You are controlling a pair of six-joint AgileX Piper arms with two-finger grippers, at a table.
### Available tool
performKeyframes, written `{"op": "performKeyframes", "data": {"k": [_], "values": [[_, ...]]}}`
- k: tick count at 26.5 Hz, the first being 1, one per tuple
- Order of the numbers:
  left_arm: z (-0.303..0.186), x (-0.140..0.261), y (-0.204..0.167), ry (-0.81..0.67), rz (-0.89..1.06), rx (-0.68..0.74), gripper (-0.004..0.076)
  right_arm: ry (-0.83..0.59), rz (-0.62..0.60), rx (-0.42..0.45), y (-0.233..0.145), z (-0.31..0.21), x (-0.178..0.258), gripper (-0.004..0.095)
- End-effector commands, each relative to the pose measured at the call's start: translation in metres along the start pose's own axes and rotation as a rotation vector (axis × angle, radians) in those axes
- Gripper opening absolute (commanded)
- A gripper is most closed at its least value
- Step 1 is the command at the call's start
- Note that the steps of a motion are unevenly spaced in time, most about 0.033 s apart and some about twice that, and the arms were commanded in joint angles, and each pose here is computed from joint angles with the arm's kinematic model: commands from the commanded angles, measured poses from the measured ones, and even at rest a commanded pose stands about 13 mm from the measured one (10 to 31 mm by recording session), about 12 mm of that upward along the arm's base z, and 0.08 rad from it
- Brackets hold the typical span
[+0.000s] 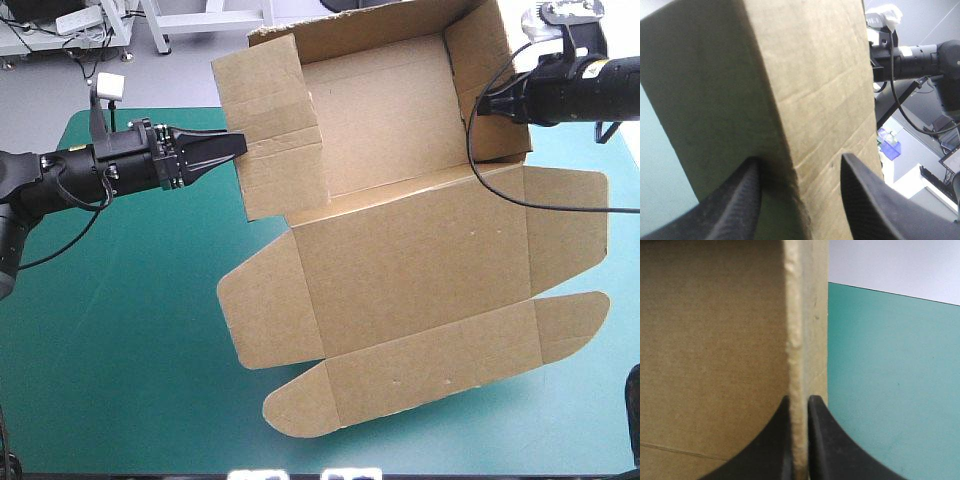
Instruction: Fold the box
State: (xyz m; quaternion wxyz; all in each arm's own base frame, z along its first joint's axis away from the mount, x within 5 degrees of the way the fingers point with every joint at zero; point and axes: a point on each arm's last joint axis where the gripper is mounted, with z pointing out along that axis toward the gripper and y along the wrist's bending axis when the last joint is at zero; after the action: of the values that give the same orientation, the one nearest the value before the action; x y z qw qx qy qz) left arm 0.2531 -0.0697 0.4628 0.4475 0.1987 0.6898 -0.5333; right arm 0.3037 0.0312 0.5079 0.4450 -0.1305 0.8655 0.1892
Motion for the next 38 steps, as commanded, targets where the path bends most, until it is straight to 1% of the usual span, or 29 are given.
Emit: {"op": "performKeyframes", "data": {"k": [1,7,12,14,22,26,30,32,33,35,36,38], "values": [[-0.005,-0.007,-0.029,-0.027,0.029,0.111,0.0356,-0.123,-0.004,-0.039,0.014,-0.020,-0.011,0.0000],[-0.004,-0.008,-0.021,-0.032,0.044,0.037,0.0356,-0.108,-0.041,-0.082,0.032,-0.013,-0.010,0.0001],[-0.004,-0.005,-0.015,-0.004,0.069,-0.035,0.0356,-0.092,-0.062,-0.053,0.044,-0.006,-0.009,0.0002],[-0.004,-0.006,-0.012,-0.008,0.069,-0.068,0.0356,-0.089,-0.073,-0.066,0.050,-0.004,-0.009,0.0002],[-0.006,-0.003,0.001,0.018,0.044,-0.204,0.0356,-0.130,-0.051,-0.102,0.065,-0.001,-0.012,0.0001],[-0.008,-0.006,0.008,-0.003,0.056,-0.292,0.0356,-0.128,-0.053,-0.133,0.077,0.002,-0.011,0.0002],[-0.011,-0.009,0.016,-0.031,0.084,-0.380,0.0354,-0.149,-0.049,-0.191,0.095,0.004,-0.012,0.0002],[-0.012,-0.010,0.018,-0.041,0.076,-0.412,0.0327,-0.145,-0.044,-0.211,0.101,0.004,-0.011,0.0002],[-0.012,-0.010,0.019,-0.045,0.079,-0.420,0.0294,-0.144,-0.043,-0.221,0.104,0.005,-0.010,0.0002],[-0.012,-0.010,0.020,-0.044,0.074,-0.429,0.0036,-0.138,-0.044,-0.237,0.110,0.007,-0.009,0.0002],[-0.012,-0.009,0.019,-0.029,0.101,-0.439,-0.0007,-0.131,-0.043,-0.239,0.111,0.011,-0.009,0.0002],[-0.009,-0.006,0.018,0.004,0.114,-0.455,-0.0010,-0.110,-0.041,-0.227,0.109,0.015,-0.008,0.0002]]}}
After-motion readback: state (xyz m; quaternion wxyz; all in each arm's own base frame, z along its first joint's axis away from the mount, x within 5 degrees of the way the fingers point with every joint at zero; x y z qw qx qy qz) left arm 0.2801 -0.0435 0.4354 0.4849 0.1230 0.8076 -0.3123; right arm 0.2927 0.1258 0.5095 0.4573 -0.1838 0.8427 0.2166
